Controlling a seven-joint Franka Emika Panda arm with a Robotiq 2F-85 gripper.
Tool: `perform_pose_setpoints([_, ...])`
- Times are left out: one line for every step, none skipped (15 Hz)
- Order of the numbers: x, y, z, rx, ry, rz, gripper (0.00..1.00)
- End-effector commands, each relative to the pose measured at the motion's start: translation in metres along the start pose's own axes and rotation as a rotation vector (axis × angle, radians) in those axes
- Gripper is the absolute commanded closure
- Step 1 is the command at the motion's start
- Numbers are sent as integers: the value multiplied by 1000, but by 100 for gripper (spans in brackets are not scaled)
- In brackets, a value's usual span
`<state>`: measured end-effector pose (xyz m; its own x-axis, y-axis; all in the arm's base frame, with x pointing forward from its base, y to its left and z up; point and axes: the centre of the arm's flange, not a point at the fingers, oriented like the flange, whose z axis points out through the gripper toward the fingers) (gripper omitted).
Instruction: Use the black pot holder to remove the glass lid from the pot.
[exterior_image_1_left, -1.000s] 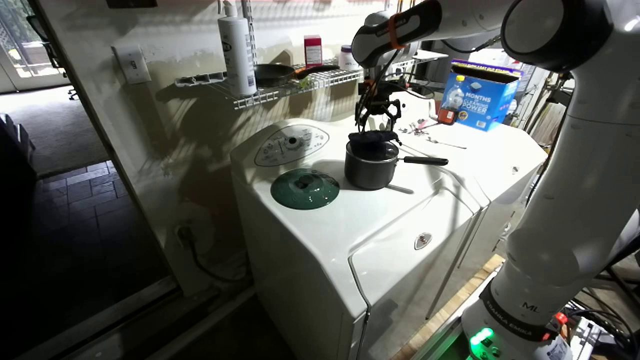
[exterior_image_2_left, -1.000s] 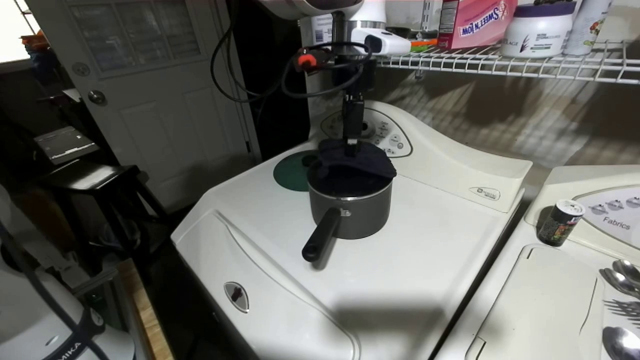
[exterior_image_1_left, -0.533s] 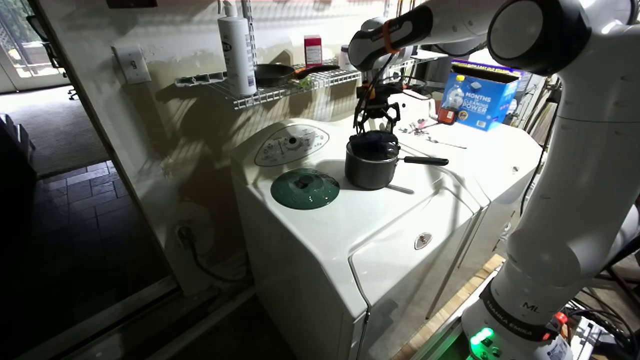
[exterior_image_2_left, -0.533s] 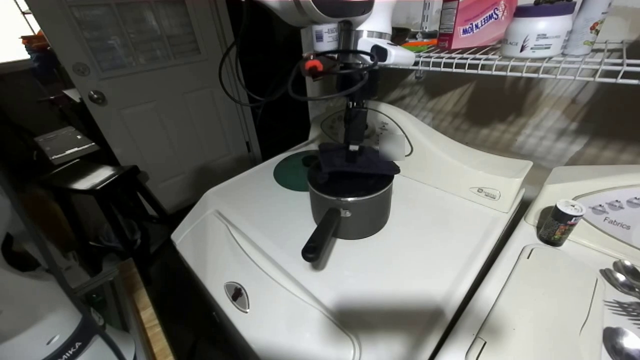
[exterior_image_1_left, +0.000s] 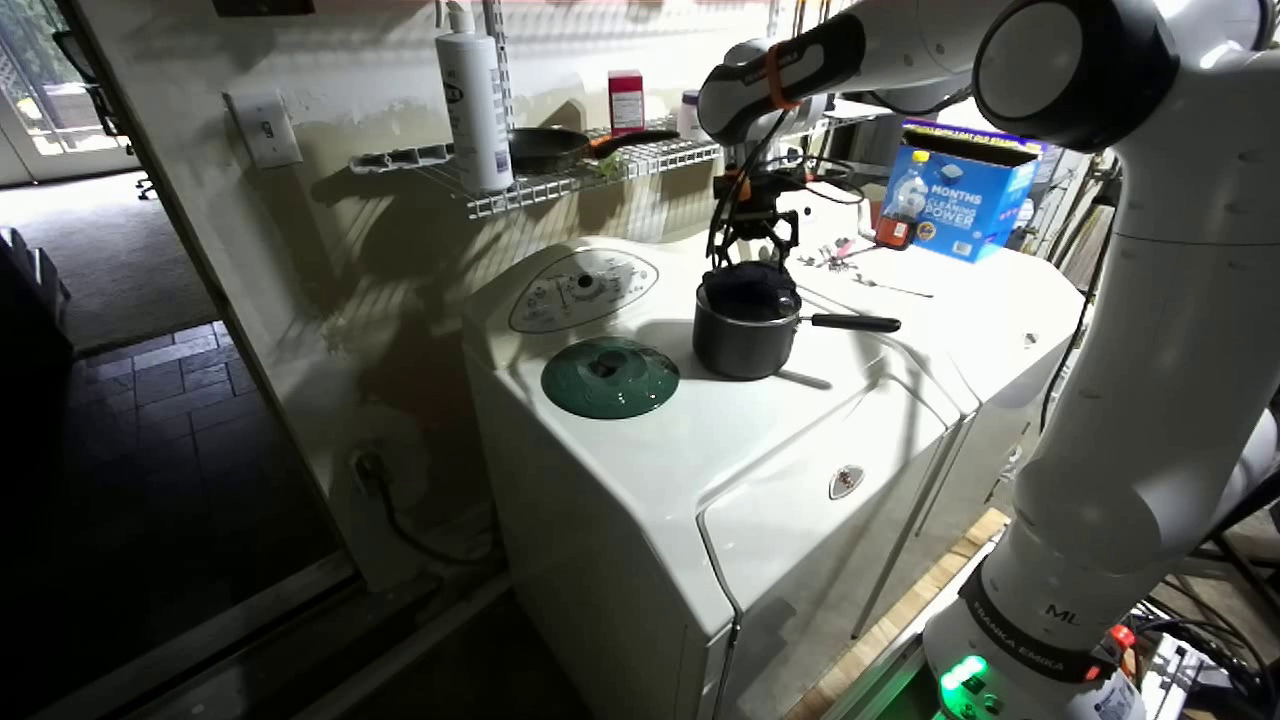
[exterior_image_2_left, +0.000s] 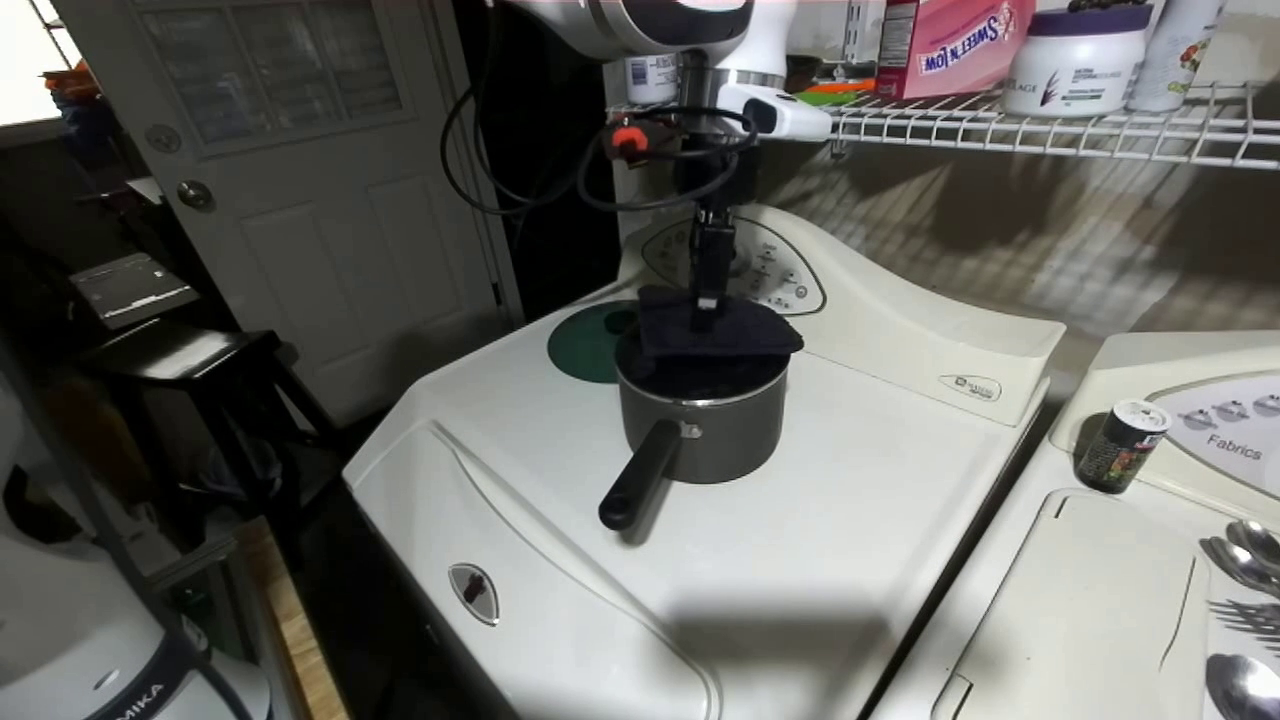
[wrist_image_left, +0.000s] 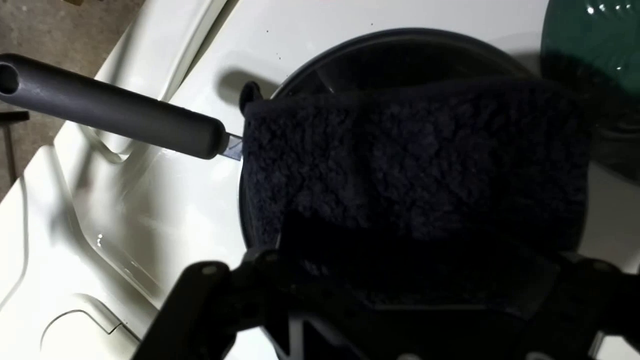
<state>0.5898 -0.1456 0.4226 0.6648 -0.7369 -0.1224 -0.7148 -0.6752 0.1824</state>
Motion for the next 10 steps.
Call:
perform_pose_setpoints([-1, 4, 11, 30, -7, 16, 41])
perform_pose_setpoints([-1, 4, 11, 35, -7, 17, 49])
perform_pose_setpoints([-1, 5, 11, 41, -5, 19, 55])
perform_pose_setpoints([0, 6, 11, 44, -3, 21, 62])
perform_pose_setpoints([1, 8, 12, 48, -2, 26, 68])
perform_pose_setpoints([2, 9, 12, 50, 0, 31, 74])
perform_pose_setpoints([3, 11, 13, 49, 0, 35, 83])
perform_pose_setpoints([3, 12, 14, 48, 1, 38, 89])
perform_pose_setpoints([4, 12, 15, 48, 1, 40, 97])
perform_pose_setpoints([4, 13, 15, 48, 1, 42, 99])
